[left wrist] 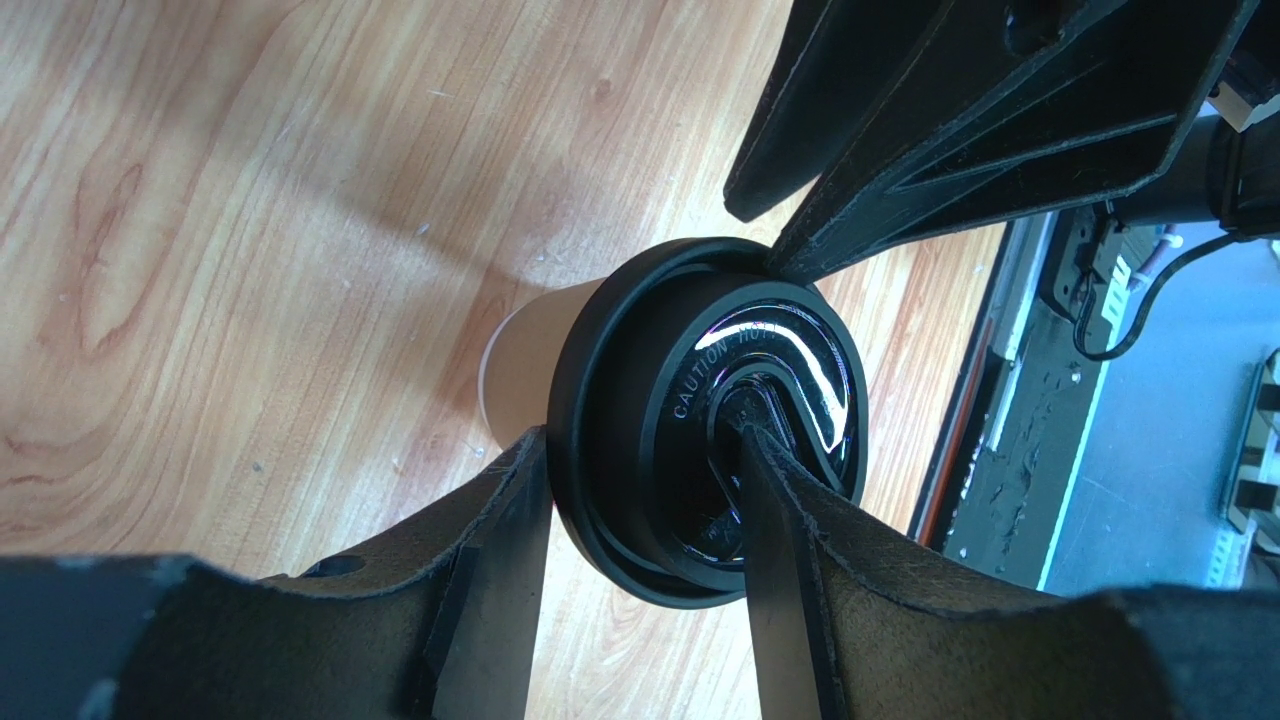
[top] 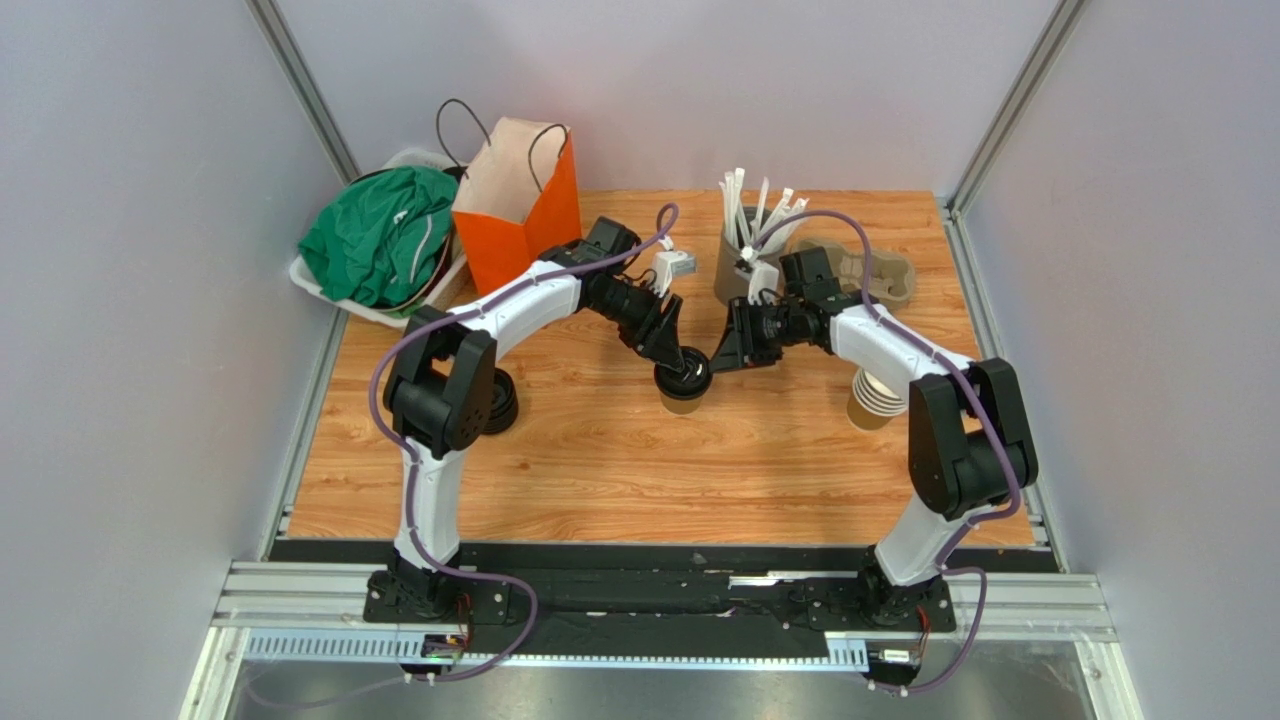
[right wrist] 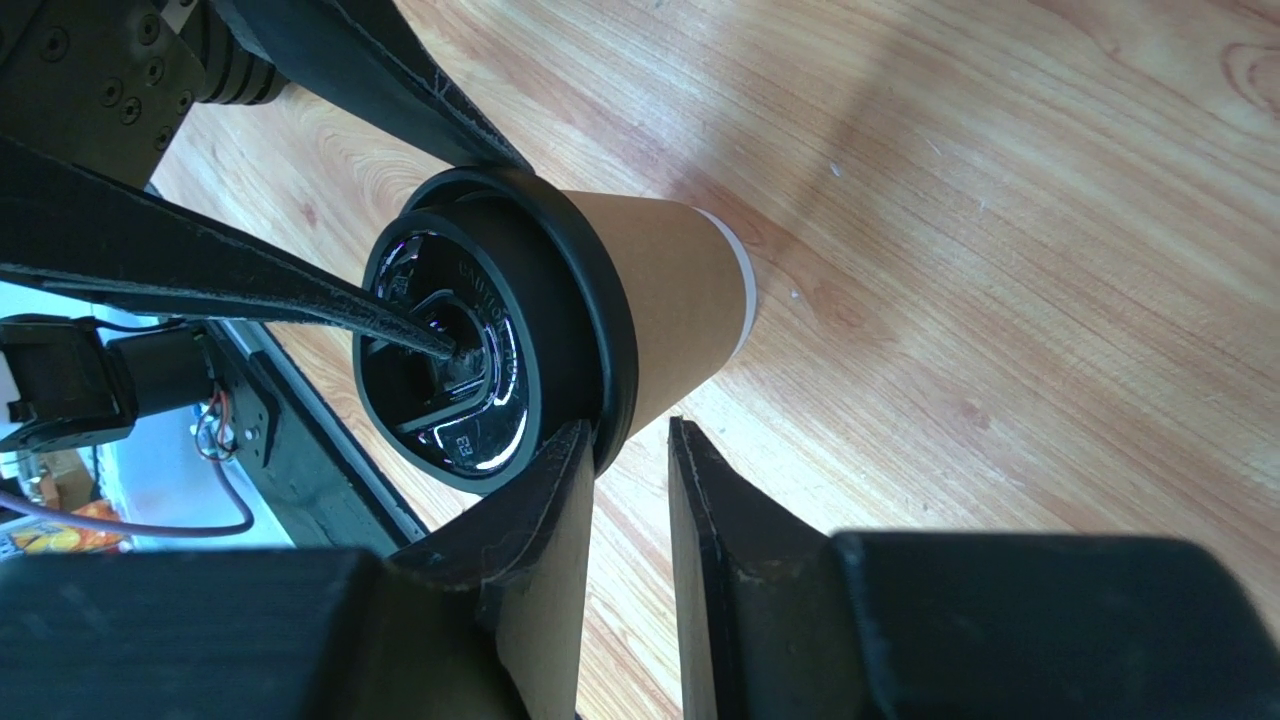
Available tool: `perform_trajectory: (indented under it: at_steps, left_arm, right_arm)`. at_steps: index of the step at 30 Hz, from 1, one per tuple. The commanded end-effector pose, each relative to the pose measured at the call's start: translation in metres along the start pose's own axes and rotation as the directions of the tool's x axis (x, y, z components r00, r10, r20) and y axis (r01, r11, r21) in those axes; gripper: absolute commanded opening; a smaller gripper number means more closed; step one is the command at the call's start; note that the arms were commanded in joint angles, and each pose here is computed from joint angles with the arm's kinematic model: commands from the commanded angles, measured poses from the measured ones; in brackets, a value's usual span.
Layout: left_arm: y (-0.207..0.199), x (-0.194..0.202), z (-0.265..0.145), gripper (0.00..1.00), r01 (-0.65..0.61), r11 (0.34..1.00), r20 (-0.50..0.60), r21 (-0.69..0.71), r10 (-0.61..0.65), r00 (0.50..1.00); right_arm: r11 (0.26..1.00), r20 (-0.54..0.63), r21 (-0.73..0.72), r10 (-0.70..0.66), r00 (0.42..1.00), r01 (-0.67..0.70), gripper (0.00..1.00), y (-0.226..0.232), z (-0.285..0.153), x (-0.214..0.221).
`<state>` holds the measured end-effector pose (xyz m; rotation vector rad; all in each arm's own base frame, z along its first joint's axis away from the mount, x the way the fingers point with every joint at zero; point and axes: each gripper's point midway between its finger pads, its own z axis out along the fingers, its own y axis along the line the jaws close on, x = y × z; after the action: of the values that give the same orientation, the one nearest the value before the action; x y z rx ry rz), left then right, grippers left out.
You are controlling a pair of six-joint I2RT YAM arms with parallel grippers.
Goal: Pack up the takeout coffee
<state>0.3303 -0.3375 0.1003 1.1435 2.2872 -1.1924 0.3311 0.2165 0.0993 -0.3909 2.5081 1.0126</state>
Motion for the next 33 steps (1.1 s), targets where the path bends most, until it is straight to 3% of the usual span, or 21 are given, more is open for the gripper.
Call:
perform_trajectory:
  at_steps: [1,9,13,33]
  left_arm:
    - [0.024,0.071,0.023,0.53,0.007,0.996,-0.216,-0.091,-0.027,0.976]
    - [0.024,0.071,0.022,0.53,0.003,0.996,-0.216,-0.091,-0.023,0.976]
    - [0.023,0.069,0.022,0.53,0.004,0.996,-0.208,-0.091,-0.023,0.978]
    - [0.03,0.066,0.022,0.53,0.016,0.991,-0.203,-0.13,-0.042,0.978]
  right_arm:
    - [0.975,0.026,0.207,-0.084,0.996,0.077,0.28,-0.04,0.002,-0.01]
    - [0.972,0.133,0.162,-0.195,0.972,0.173,0.31,-0.002,-0.027,-0.057]
    - [0.981,0.136,0.116,-0.172,0.976,0.157,0.31,0.004,-0.021,-0.067]
    - [0.984,0.012,0.073,-0.165,0.986,0.164,0.31,0.004,0.009,-0.023]
